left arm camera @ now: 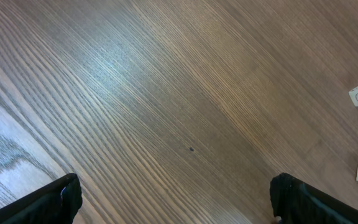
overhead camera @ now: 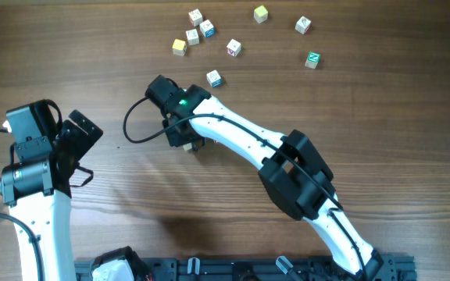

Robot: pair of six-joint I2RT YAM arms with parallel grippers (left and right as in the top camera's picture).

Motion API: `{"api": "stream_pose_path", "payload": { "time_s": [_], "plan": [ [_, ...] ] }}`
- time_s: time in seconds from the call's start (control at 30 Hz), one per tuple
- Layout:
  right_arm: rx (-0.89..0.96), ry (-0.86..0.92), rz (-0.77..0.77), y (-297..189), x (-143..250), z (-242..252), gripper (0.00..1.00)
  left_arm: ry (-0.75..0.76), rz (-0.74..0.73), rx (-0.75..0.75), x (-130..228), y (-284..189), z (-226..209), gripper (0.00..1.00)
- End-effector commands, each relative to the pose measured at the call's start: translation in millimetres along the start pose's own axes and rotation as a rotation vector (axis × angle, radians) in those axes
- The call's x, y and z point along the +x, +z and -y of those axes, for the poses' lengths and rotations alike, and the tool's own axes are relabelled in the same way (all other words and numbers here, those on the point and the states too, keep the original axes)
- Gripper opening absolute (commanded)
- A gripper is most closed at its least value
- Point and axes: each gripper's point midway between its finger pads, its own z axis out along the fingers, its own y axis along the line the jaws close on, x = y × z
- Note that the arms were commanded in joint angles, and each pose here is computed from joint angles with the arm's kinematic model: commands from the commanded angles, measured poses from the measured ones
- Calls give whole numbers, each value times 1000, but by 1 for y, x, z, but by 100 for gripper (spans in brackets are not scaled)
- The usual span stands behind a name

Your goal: Form a circle

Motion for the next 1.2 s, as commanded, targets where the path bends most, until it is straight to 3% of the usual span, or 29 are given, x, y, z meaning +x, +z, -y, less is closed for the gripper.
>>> {"api": "stream_pose_path", "payload": {
  "time_s": [0.0,0.1,0.33,0.63,0.7,0.77,0.87,1.17],
  "plan": [
    [35,17,5,5,-6,17,33,-14,-1,6,0,0,0,100],
    [34,18,7,5,-7,18,41,-14,-1,6,0,0,0,100],
    [28,20,21,0,-11,17,44,-14,-1,6,0,0,0,100],
    [-44,23,168,-72,-37,5,50,-14,-1,6,0,0,0,100],
    [-64,24,208,-85,-44,2,45,-14,-1,6,0,0,0,100],
    [-106,31,246,-91,-52,-6,26,-14,-1,6,0,0,0,100],
    [-115,68,252,-82,-57,-8,7,-14,-1,6,0,0,0,100],
    [-80,78,184,-25,-50,-5,4,-14,-1,6,0,0,0,100]
  ]
}}
